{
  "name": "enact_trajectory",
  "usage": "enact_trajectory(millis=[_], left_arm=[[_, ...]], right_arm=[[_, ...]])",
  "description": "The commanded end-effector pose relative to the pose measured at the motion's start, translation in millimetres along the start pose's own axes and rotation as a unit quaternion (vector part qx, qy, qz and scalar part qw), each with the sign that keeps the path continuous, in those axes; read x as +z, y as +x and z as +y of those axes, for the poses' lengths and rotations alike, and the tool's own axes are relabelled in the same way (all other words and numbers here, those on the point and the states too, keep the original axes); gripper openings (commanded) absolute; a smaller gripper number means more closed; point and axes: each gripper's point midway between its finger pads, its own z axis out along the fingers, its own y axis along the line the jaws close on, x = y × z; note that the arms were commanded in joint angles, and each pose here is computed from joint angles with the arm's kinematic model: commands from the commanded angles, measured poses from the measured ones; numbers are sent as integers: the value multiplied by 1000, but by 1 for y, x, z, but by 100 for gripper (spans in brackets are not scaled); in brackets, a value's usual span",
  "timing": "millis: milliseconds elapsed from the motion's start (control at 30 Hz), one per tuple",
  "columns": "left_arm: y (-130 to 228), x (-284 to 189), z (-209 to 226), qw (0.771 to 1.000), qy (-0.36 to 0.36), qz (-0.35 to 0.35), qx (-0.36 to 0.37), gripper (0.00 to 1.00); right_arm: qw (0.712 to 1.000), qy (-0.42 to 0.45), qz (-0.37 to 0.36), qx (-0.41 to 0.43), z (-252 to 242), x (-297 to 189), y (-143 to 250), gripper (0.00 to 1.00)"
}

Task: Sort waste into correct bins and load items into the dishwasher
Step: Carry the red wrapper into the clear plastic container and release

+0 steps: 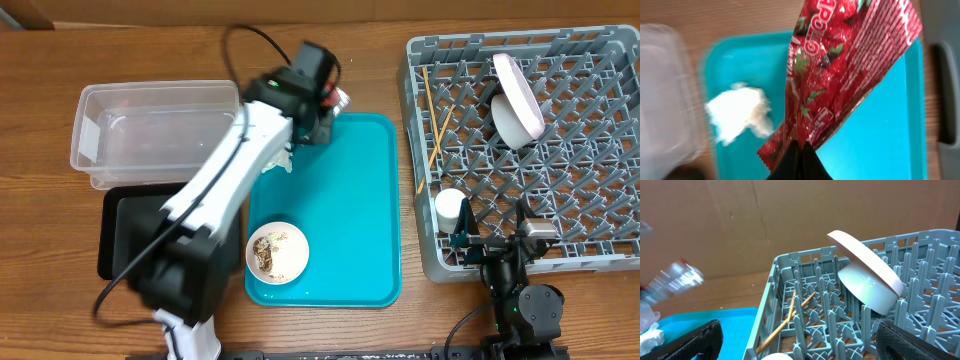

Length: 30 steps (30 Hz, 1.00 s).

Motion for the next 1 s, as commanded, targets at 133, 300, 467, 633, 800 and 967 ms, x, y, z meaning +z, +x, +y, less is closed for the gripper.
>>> enact_trajectory(millis=[133,300,467,633,800,967], left_arm=[[22,-47,110,972,-118,30,-199,4],[30,-50,158,928,-130,39,-346,4],[11,-47,176,883,-108,-6,-457,4],[-6,-44,166,863,-67,-29,-501,5],[0,-45,165,859,-72,-18,-507,13],[1,-44,169,858,-83,-21,-507,63]], right_arm=[[1000,4,-2,2,-2,0,2,100],[1000,4,-2,1,-2,0,2,100],[1000,5,-2,1,-2,0,2,100],[1000,4,-2,1,-2,0,2,100],[1000,4,-2,1,-2,0,2,100],[1000,4,-2,1,-2,0,2,100]])
